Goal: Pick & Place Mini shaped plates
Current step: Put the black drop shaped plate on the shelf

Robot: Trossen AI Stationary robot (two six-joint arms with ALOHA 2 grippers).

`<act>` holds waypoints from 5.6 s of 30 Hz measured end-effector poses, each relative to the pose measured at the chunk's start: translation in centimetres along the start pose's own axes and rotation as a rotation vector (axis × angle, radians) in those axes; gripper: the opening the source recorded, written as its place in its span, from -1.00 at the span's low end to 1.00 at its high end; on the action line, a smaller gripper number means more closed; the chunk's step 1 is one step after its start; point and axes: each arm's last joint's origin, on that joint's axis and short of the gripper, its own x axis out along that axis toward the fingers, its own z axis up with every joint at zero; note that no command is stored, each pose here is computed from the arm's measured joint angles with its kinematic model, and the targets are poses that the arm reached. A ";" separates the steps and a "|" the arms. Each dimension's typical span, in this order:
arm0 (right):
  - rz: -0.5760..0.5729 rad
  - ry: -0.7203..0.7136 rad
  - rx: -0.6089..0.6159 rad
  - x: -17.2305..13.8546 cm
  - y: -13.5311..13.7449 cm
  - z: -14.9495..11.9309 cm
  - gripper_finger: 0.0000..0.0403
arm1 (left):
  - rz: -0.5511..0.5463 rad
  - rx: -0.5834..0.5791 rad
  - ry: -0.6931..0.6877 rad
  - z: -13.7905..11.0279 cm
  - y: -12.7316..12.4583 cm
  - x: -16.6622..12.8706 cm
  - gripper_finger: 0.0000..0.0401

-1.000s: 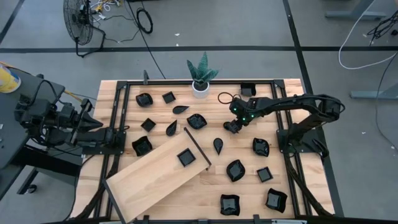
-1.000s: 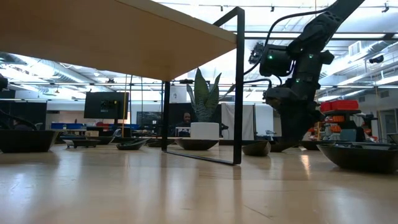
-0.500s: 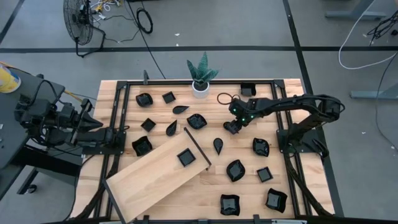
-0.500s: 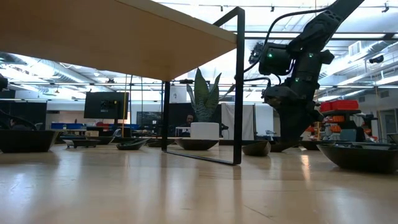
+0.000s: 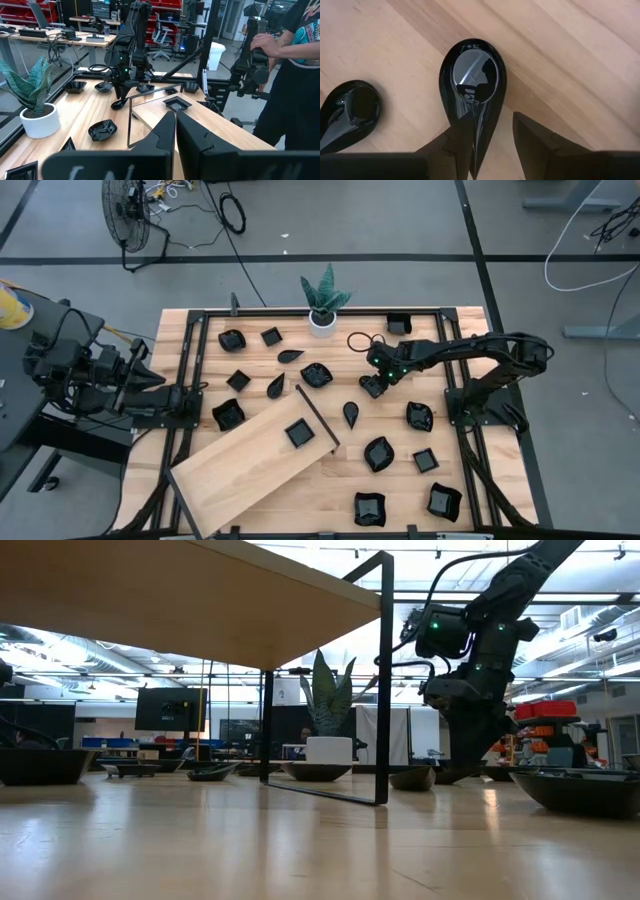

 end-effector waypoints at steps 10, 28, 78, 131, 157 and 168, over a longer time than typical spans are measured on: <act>-0.007 0.007 0.021 0.9 0.0 -1.3 -0.30 | 0.000 0.000 0.000 0.0 0.0 0.0 -0.91; -0.013 -0.008 0.062 1.0 0.0 -1.2 -0.44 | 0.000 0.000 0.000 0.0 0.0 0.0 -0.91; 0.410 -0.488 -0.074 -19.0 9.8 6.2 -1.00 | 0.000 0.000 0.000 0.0 0.0 0.0 -0.91; 0.918 -0.050 0.363 -12.7 32.9 0.3 -1.00 | 0.000 0.000 0.000 0.0 0.0 0.0 -0.91; 0.607 -0.062 0.581 -6.1 32.4 -0.5 -1.00 | 0.000 0.000 0.000 0.0 0.0 0.0 -0.91; 0.597 0.014 0.584 -5.2 32.7 -1.1 -1.00 | 0.000 0.000 0.000 0.0 0.0 0.0 -0.91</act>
